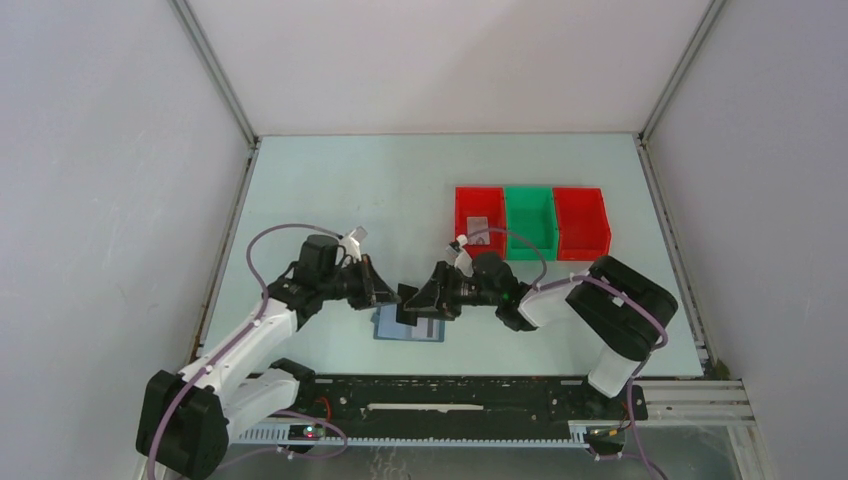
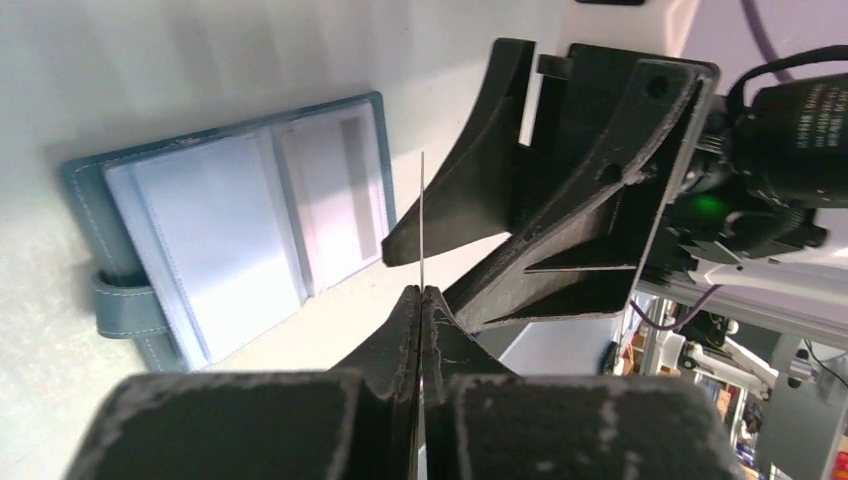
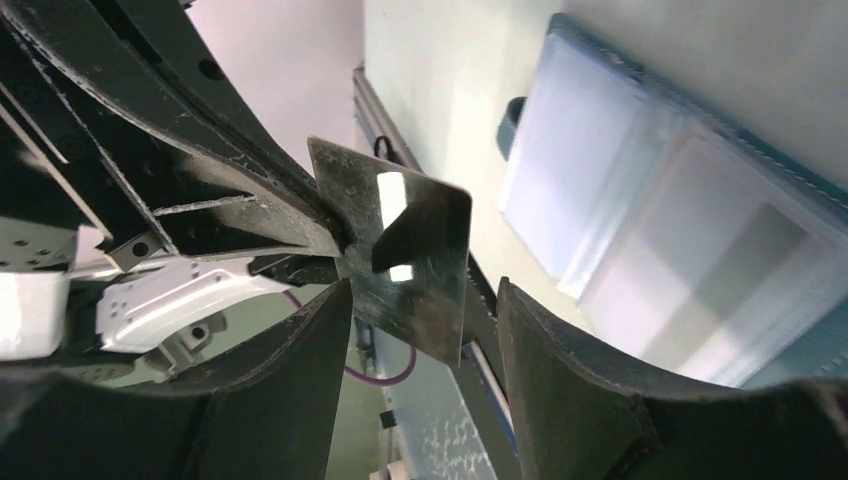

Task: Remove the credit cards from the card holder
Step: Remove the credit card from the card holder, then place the credit card in the storage box.

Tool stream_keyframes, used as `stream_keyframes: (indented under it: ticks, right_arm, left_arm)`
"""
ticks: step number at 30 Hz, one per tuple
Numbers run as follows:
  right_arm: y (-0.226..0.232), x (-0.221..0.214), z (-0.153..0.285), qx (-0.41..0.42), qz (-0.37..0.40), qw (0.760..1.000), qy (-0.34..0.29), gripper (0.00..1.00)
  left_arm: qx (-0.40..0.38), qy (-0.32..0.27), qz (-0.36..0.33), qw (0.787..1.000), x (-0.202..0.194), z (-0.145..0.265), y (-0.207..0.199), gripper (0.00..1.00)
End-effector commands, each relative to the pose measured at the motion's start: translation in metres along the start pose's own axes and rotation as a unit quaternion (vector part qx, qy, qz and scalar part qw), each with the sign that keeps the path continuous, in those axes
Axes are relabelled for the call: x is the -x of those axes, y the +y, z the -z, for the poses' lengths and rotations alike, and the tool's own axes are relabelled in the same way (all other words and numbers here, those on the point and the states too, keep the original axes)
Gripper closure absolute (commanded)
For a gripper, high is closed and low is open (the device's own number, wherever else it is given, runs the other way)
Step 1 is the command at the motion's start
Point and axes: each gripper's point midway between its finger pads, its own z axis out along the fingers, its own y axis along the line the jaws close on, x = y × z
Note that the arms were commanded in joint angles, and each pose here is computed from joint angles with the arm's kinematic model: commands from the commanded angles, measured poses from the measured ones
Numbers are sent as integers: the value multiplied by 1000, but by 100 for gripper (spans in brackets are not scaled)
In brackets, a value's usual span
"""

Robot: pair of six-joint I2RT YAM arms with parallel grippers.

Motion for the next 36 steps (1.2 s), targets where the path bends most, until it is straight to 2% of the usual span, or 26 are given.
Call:
stream_keyframes:
  ticks: [1, 4, 11, 13, 15, 16, 18, 20, 21, 22, 24, 27, 30, 34, 36]
  right_arm:
    - [29, 1, 4, 86, 2, 996, 2, 38]
    - [33, 3, 8, 104, -1, 995, -3, 49]
    - [31, 8, 14, 114, -8, 993, -28, 91]
    - [32, 8, 15, 114, -9, 993, -28, 99]
    - [34, 10, 16, 114, -11, 993, -30, 100]
    - [34, 10, 17, 112, -10, 993, -31, 100]
    - [30, 17, 21, 95, -9, 995, -42, 100]
    - [18, 34, 35, 49, 3, 995, -82, 100]
    - [-3, 44, 44, -14, 13, 995, -102, 100]
    - [-18, 55, 57, -82, 30, 989, -121, 100]
    - [-35, 81, 94, -227, 86, 956, -167, 100]
    - [-43, 122, 165, -398, 131, 884, -206, 100]
    - [-44, 154, 231, -510, 141, 817, -228, 100]
    - [-39, 190, 301, -613, 139, 734, -256, 100]
    - [-40, 202, 324, -647, 139, 704, -257, 100]
  left_arm:
    - [-57, -15, -26, 998, 15, 9, -31, 100]
    - [-59, -15, -23, 998, 15, 9, -31, 100]
    - [-56, -14, -20, 998, 15, 7, -27, 100]
    - [-56, -15, -21, 998, 15, 7, -28, 100]
    - [-56, -16, -23, 998, 17, 7, -28, 100]
    - [-50, -17, -24, 998, 17, 8, -27, 97]
    - [-32, -29, -28, 999, 22, 10, -24, 71]
    - [-6, -61, -33, 998, 32, 17, -21, 51]
    - [7, -81, -39, 996, 38, 23, -21, 42]
    - [17, -100, -43, 994, 43, 30, -22, 39]
    - [36, -124, -51, 990, 50, 40, -23, 37]
    - [44, -135, -60, 988, 55, 47, -26, 36]
    - [44, -131, -60, 989, 57, 46, -28, 36]
    - [46, -124, -56, 990, 57, 42, -25, 36]
    - [45, -122, -54, 990, 56, 41, -25, 36]
